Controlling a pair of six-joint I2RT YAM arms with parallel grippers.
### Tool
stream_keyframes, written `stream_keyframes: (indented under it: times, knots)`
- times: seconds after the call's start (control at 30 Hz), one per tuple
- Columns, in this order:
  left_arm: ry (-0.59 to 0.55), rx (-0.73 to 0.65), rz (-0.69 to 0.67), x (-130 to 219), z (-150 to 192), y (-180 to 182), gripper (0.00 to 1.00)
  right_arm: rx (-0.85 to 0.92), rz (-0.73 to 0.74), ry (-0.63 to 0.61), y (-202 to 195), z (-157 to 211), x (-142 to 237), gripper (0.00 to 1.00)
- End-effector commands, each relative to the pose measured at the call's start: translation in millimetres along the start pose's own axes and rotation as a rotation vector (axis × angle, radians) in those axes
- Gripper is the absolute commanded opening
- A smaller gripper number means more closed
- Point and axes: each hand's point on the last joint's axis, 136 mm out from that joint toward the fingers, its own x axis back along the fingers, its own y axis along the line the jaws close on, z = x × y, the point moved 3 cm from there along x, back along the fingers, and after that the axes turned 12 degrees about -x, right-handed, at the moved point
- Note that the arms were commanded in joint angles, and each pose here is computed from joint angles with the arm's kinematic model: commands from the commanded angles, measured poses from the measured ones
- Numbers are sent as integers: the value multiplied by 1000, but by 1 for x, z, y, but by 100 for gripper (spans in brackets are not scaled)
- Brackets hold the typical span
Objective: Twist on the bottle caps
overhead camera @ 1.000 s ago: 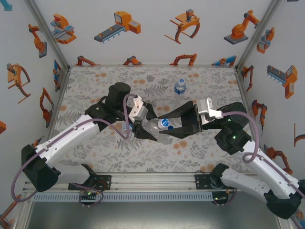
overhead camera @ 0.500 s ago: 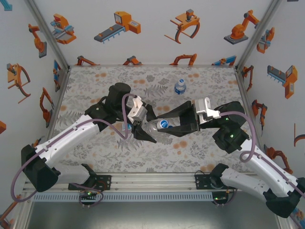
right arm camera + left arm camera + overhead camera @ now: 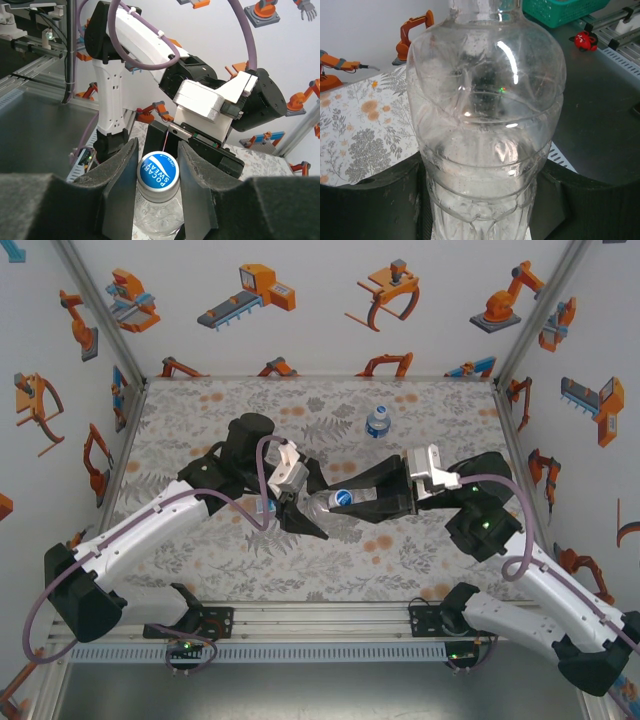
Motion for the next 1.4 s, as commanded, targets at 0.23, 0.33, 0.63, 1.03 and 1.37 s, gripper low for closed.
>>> stream_keyframes:
  times: [0.23,0.33,0.63,1.03,1.37]
  knots:
    - [100,-10,-365,9,0,55,0,-194,615,-35,-84,18,27,0]
    - [135,10,-517,10,1,76,0,-273,805,-87,-108,29,44,0]
    - [263,-5,-926,3,4,120,0,-369,1248,-92,-150,54,77,0]
    - [311,19,-941,-3,20,124,73,-326,1203,-39,-153,59,64,0]
    - [353,196,-1056,62,41,107,97,-251,1115,21,-186,79,68,0]
